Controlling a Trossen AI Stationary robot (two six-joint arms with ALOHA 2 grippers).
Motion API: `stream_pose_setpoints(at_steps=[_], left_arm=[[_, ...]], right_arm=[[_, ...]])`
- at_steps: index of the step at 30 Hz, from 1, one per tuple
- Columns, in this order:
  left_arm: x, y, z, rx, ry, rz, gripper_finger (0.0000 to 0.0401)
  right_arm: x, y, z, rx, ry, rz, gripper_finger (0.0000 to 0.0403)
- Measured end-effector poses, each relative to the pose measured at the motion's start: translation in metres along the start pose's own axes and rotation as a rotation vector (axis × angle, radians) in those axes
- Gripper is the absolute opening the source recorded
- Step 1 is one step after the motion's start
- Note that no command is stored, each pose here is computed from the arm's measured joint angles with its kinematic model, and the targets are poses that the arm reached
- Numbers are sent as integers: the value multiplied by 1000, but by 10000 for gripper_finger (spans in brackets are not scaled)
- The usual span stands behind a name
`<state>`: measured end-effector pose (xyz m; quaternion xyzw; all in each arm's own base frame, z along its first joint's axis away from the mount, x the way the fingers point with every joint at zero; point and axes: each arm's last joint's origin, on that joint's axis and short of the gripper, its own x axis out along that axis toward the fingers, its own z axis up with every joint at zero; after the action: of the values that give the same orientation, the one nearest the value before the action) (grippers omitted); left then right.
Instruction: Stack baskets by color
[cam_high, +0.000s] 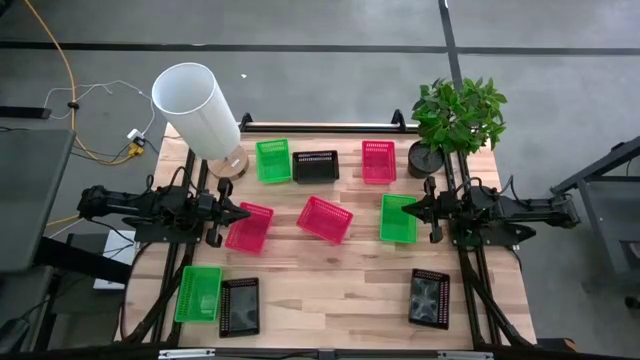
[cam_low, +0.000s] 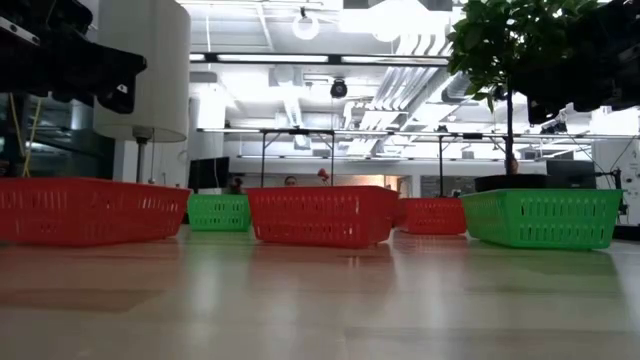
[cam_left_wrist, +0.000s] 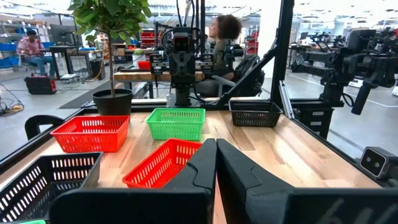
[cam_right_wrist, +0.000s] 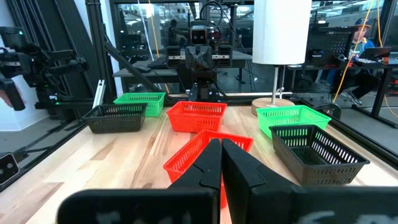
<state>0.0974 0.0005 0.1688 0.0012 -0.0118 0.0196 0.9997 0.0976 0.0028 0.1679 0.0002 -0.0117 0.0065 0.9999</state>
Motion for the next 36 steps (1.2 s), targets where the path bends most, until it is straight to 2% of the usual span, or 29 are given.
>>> stream_pose_setpoints(at_steps=[11,15,19,22,25,29,32,36], left_arm=[[0,0,3,-2,-27,0,1],[-3,0,22,-10,-233,6,1],[-12,5,46,-159,-500,125,1],[-14,7,60,-157,-543,187,1],[-9,7,81,-145,-483,198,1],[7,6,112,-115,-267,189,1],[15,5,136,-147,-108,193,0],[20,5,162,-204,-3,170,0]], right_arm=[[0,0,0,0,0,0,0],[0,0,0,0,0,0,0],[0,0,0,0,0,0,0],[0,0,0,0,0,0,0],[0,0,0,0,0,0,0],[0,0,0,0,0,0,0],[0,0,0,0,0,0,0],[0,0,0,0,0,0,0]])
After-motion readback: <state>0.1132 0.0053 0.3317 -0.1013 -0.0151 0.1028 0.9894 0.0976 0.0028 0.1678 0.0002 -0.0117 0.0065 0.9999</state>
